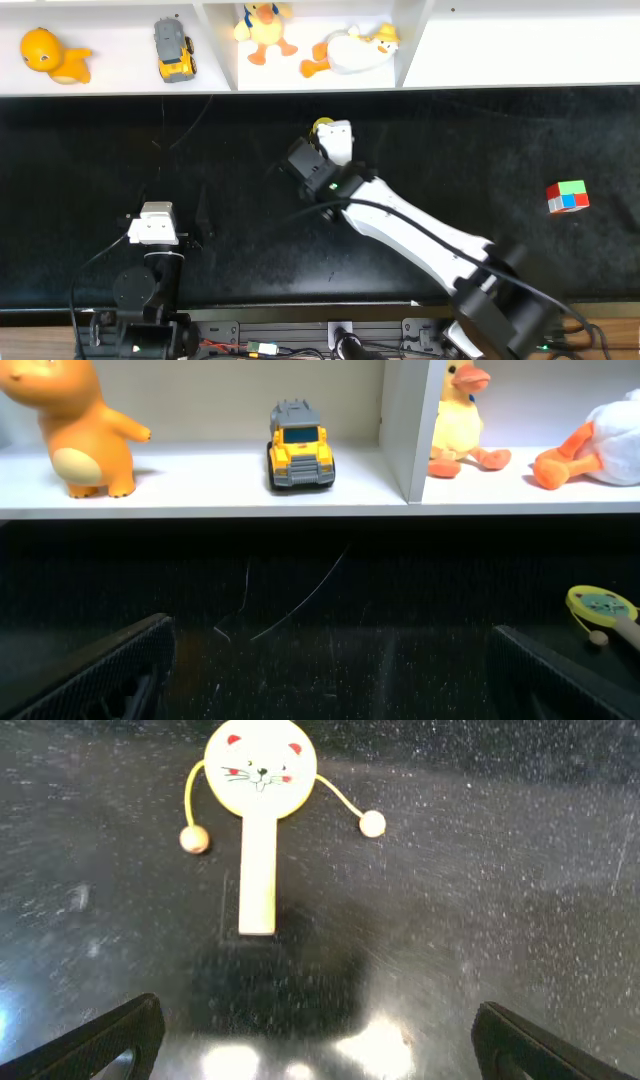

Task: Store Toys

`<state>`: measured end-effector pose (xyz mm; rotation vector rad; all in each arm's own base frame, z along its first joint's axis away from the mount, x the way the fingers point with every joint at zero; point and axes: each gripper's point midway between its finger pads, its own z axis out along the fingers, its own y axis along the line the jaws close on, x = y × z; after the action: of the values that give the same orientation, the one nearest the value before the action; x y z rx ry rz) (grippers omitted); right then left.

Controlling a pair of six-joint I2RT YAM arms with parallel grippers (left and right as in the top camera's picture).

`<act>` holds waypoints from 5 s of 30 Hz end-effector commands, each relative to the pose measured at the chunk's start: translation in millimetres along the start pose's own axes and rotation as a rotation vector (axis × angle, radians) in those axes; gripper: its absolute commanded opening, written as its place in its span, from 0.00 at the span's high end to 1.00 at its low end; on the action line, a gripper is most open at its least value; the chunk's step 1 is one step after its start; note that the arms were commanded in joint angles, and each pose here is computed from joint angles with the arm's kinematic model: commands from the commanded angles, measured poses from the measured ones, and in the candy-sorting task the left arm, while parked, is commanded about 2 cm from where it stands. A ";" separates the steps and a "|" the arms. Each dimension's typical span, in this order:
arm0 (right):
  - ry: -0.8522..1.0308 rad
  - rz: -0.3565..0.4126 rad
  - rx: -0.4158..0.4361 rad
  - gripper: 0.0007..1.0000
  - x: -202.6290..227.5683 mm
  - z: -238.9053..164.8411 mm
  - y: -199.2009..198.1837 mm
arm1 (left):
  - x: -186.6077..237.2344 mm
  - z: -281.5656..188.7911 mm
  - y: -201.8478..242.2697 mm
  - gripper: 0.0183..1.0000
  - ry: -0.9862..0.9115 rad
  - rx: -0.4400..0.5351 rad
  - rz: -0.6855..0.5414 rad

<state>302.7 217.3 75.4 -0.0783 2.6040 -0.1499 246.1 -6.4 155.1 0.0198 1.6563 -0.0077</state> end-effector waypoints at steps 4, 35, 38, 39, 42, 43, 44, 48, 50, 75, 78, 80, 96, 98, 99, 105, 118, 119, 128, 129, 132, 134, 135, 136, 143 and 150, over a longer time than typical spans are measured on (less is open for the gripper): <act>-0.085 -0.001 0.056 0.00 -27.6 18.3 18.9 | -0.9 -0.5 -2.4 0.00 -0.006 0.012 0.019; -0.052 0.142 -0.050 0.00 -45.3 53.8 25.8 | -1.1 -0.6 -2.4 0.00 -0.007 0.012 0.019; -0.035 0.111 -0.071 0.00 -41.4 53.1 30.6 | -0.9 -0.5 -2.4 0.00 -0.006 0.012 0.019; -0.027 0.104 -0.076 0.00 -39.7 53.1 31.7 | -0.9 -0.5 -2.4 0.00 -0.006 0.012 0.019; 0.007 0.051 -0.107 0.00 -32.2 55.6 38.1 | -1.1 -0.6 -2.4 0.00 -0.007 0.012 0.019; 0.012 0.043 -0.109 0.00 -30.8 56.5 38.7 | -0.9 -0.5 -2.4 0.00 -0.006 0.012 0.019; 0.023 0.038 -0.111 0.01 -27.7 58.1 40.1 | -1.1 -0.6 -2.4 0.00 -0.007 0.012 0.019; 0.044 0.024 -0.109 0.00 -19.5 64.2 43.7 | -1.1 -0.6 -2.4 0.00 -0.007 0.012 0.019; 0.051 0.020 -0.104 0.00 -16.8 66.9 43.8 | -1.1 -0.6 -2.4 0.00 -0.007 0.012 0.019; 0.050 0.024 -0.117 0.93 -18.7 62.4 44.6 | -1.1 -0.6 -2.4 0.00 -0.007 0.012 0.019; 0.019 0.037 -0.119 0.91 -29.8 47.7 38.8 | -0.9 -0.5 -2.4 0.00 -0.006 0.012 0.019; 0.014 0.036 -0.100 0.91 -31.7 39.4 30.9 | -0.9 -0.5 -2.4 0.00 -0.006 0.012 0.019; -0.023 0.166 0.035 0.94 -9.0 -26.5 -99.4 | -1.1 -0.6 -2.4 0.00 -0.007 0.012 0.019; -0.045 0.204 0.050 0.95 -4.7 -32.7 -121.2 | -1.1 -0.6 -2.4 0.00 -0.007 0.012 0.019; -0.055 0.219 0.056 0.95 -3.4 -35.4 -130.8 | -1.1 -0.6 -2.4 0.00 -0.007 0.012 0.019; -0.093 0.200 0.132 0.94 -13.0 -45.2 -189.4 | -0.9 -0.5 -2.4 0.00 -0.006 0.012 0.019; -0.141 0.170 0.141 0.94 -62.1 -17.0 -241.3 | -0.9 -0.5 -2.4 0.00 -0.006 0.012 0.019; -0.134 0.145 0.134 0.94 -67.3 -12.6 -240.8 | -1.1 -0.6 -2.4 0.00 -0.007 0.012 0.019; -0.113 -0.047 0.077 0.94 -134.6 24.3 -227.0 | -0.9 -0.5 -2.4 0.00 -0.006 0.012 0.019; -0.116 -0.061 0.075 0.93 -141.6 27.2 -226.2 | -1.1 -0.6 -2.4 0.00 -0.007 0.012 0.019; -0.122 -0.094 0.078 0.94 -156.0 34.4 -225.3 | -0.9 -0.5 -2.4 0.00 -0.006 0.012 0.019; -0.124 -0.106 0.075 0.94 -162.8 38.8 -224.2 | -0.9 -0.5 -2.4 0.00 -0.006 0.012 0.019; -0.125 -0.107 0.075 0.94 -166.1 41.5 -223.9 | -1.1 -0.6 -2.4 0.00 -0.007 0.012 0.019; -0.125 -0.113 0.075 0.94 -169.5 43.9 -223.5 | -1.1 -0.6 -2.4 0.00 -0.007 0.012 0.019; -0.133 -0.120 0.048 0.91 -181.5 67.2 -215.8 | -1.1 -0.6 -2.4 0.00 -0.007 0.012 0.019; -0.128 -0.122 0.036 0.89 -180.2 72.0 -213.6 | -0.9 -0.5 -2.4 0.00 -0.006 0.012 0.019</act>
<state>489.7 11.7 120.5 -0.2228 2.5004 -0.2455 246.1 -6.5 155.0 0.0201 1.6567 -0.0080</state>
